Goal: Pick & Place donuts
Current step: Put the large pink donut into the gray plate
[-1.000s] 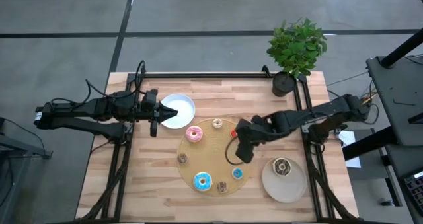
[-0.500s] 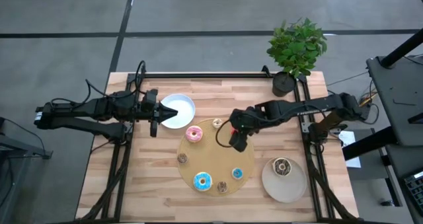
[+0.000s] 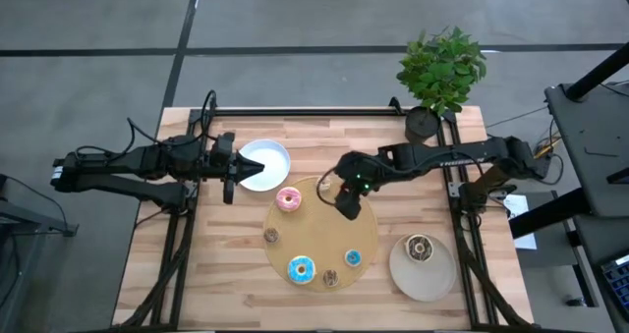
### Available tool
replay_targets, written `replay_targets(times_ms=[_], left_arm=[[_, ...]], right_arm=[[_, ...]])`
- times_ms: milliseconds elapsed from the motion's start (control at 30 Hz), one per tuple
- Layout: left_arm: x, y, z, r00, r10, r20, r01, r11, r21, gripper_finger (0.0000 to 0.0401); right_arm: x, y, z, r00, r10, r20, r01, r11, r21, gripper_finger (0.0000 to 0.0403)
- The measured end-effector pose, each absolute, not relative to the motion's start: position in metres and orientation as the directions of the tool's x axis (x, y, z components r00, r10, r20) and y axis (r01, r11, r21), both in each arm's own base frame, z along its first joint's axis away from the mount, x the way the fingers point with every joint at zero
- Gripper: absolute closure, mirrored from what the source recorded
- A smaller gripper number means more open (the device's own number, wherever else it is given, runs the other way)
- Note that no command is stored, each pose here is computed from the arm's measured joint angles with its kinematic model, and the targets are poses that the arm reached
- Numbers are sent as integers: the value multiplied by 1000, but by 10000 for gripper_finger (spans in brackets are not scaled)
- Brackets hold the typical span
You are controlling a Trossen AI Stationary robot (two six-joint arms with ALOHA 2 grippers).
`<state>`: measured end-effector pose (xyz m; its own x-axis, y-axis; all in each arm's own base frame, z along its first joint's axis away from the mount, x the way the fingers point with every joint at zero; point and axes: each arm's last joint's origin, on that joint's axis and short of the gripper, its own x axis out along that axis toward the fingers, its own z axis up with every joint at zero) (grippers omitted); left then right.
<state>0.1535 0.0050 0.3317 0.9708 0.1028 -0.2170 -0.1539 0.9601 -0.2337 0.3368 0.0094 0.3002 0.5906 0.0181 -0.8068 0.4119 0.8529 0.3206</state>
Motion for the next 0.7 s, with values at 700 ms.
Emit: replay_targets(times_ms=[700], left_arm=[[153,5,332,971,102,-217,-154,959,-236,401]], right_arm=[[412,-25,256,563,-9,-826,414,868,273,209]])
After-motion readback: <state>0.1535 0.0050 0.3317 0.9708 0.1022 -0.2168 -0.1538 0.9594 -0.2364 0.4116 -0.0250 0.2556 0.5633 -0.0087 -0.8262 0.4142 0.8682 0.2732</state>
